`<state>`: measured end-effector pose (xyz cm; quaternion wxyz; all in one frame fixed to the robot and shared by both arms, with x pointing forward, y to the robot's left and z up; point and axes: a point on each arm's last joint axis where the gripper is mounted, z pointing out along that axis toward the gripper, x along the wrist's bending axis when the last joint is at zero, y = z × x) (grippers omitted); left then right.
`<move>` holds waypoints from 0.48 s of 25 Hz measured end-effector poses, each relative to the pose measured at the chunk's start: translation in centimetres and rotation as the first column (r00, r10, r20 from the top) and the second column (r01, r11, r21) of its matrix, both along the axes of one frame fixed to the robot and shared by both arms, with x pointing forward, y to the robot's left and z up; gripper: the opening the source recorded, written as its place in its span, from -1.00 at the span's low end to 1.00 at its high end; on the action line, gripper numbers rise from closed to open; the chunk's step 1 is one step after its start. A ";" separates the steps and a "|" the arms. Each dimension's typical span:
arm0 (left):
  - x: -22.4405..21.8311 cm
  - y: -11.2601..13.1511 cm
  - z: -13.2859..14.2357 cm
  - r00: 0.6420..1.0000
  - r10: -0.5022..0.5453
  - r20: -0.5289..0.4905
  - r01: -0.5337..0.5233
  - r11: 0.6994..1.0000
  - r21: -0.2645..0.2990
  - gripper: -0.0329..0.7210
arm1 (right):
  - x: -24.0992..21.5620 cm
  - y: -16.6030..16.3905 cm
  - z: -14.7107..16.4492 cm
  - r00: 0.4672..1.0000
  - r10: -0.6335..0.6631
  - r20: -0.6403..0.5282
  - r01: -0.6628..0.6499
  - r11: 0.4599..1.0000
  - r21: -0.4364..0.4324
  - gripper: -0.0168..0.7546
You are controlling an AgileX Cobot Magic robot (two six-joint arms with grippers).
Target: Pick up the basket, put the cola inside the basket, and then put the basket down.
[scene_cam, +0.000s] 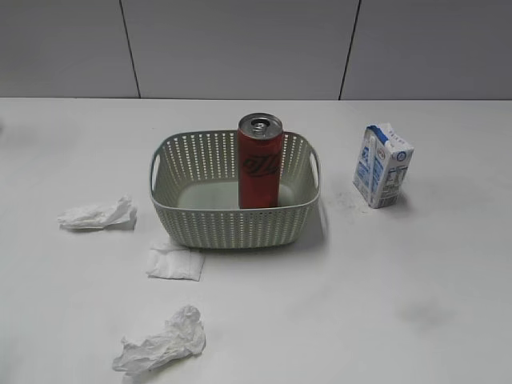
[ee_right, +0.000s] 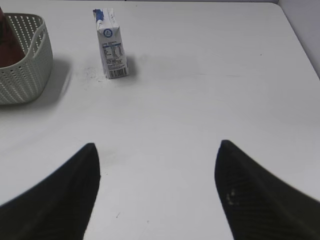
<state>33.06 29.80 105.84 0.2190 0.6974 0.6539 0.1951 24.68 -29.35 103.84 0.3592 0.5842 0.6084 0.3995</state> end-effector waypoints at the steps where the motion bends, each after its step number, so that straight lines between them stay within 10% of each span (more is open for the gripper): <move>1: -0.7 0.0 -0.6 1.000 0.000 0.014 0.000 1.000 -0.002 0.66 | 0.0 0.0 0.0 1.000 0.000 0.000 0.000 1.000 0.000 0.44; 12: -7.9 -0.3 -0.2 0.915 -0.002 0.404 0.000 1.000 0.005 0.66 | 0.0 0.0 0.0 1.000 0.000 0.000 0.000 1.000 0.001 0.44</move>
